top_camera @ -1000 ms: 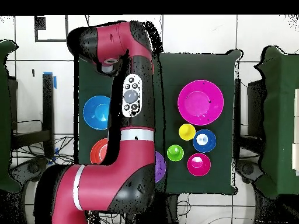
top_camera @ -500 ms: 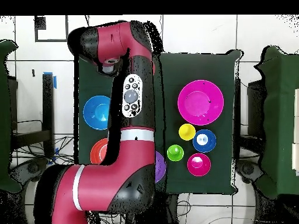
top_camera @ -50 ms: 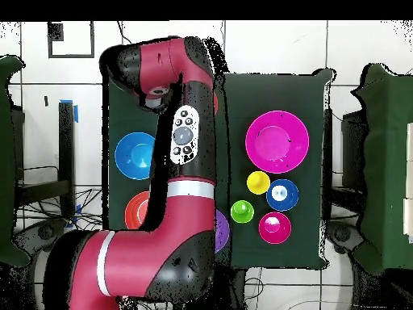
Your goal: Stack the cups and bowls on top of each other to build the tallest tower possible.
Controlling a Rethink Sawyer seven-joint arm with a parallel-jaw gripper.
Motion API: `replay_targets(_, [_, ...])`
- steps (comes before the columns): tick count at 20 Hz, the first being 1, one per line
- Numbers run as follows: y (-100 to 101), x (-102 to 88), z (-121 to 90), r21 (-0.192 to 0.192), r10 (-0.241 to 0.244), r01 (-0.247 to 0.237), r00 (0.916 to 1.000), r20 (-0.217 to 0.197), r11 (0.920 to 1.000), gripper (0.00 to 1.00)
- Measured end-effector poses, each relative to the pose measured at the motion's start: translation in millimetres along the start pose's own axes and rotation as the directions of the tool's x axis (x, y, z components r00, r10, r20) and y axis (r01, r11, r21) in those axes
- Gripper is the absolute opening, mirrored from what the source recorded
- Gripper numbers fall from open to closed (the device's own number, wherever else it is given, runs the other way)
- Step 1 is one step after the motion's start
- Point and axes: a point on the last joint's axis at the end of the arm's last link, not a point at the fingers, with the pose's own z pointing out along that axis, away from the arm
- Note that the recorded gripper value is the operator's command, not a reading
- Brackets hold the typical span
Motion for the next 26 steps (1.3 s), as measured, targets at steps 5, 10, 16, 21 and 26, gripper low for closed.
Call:
replay_targets(5, [-0.8,12.7,12.8,0.004,-0.006,0.006,0.9992,-0.039,1.0,0.0])
replay_targets(10, [-0.5,15.8,18.1,0.008,-0.008,0.009,0.9987,-0.05,0.9999,0.0])
replay_targets(16, [-0.6,15.7,17.8,0.008,-0.009,0.009,0.9987,-0.049,0.9999,0.0])
replay_targets(21, [0.4,14.2,16.6,0.002,-0.009,0.009,0.9993,-0.038,1.0,0.0])
replay_targets(26, [4.1,10.5,14.5,-0.017,-0.008,0.008,0.9999,-0.009,0.9998,0.0])
